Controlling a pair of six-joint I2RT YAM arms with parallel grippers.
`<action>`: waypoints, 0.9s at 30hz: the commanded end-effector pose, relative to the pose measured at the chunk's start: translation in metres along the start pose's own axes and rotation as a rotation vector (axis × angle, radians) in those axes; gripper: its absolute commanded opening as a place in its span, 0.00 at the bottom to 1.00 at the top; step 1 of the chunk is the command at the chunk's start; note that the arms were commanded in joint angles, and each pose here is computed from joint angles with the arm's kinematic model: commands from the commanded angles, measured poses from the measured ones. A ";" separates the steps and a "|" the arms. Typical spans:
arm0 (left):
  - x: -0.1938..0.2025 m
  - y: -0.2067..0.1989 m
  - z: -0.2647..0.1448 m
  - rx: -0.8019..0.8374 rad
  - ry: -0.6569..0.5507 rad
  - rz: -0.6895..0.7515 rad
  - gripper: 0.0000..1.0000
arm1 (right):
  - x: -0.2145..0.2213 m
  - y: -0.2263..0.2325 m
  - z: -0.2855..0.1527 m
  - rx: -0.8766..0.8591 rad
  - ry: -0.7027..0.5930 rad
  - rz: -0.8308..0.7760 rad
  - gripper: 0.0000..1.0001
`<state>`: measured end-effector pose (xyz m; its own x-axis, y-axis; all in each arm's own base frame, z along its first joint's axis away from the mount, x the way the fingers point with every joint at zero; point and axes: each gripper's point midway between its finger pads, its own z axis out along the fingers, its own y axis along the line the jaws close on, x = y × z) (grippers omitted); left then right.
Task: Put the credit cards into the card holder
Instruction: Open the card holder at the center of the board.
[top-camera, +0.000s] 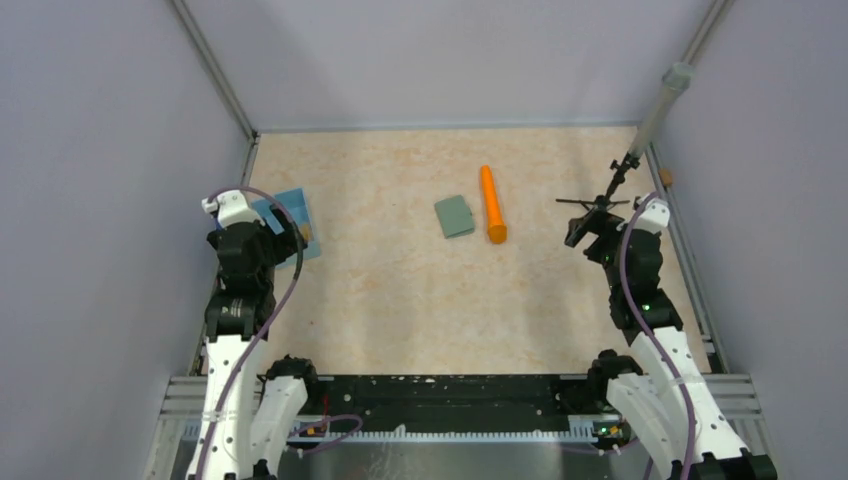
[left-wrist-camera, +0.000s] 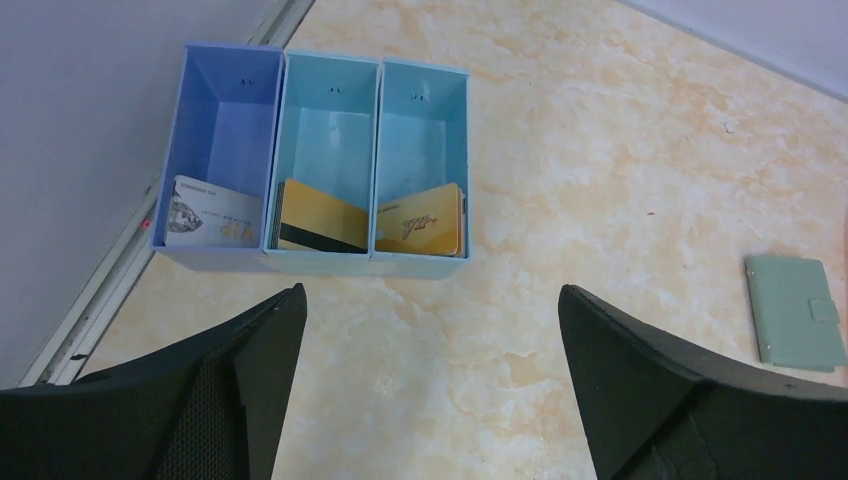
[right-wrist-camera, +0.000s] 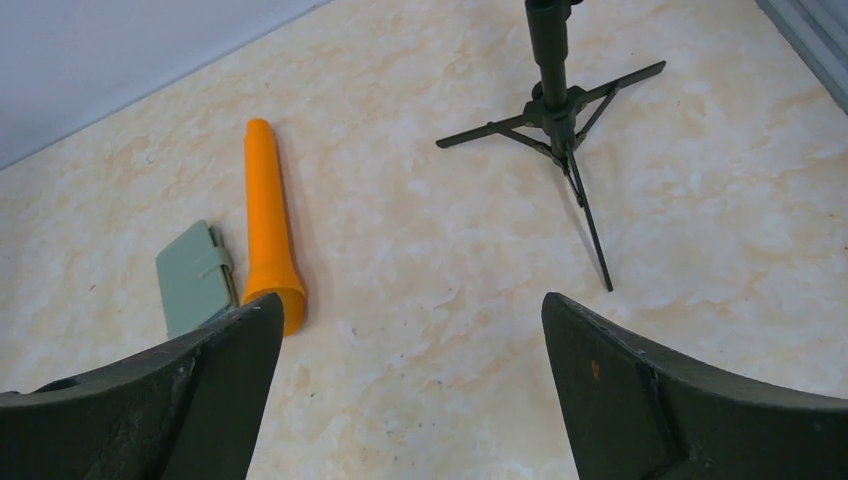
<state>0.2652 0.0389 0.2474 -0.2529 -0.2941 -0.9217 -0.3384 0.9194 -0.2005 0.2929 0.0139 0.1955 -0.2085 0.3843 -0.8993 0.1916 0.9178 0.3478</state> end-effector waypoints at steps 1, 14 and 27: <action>-0.013 -0.008 0.001 0.030 -0.017 -0.021 0.99 | -0.022 0.023 -0.004 -0.106 -0.039 -0.023 0.99; 0.008 -0.083 0.012 0.376 0.211 -0.044 0.99 | 0.019 0.113 0.007 -0.475 0.247 -0.149 0.94; 0.025 -0.092 0.020 0.441 0.270 -0.007 0.99 | 0.111 0.212 0.058 -0.539 0.606 -0.285 0.61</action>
<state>0.3081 -0.0444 0.2313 -0.5138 -0.3279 -0.7927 0.0132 0.9209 -0.3895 0.3468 0.2319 0.1786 -0.6229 0.0213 -0.7820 -0.4137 0.8395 0.3523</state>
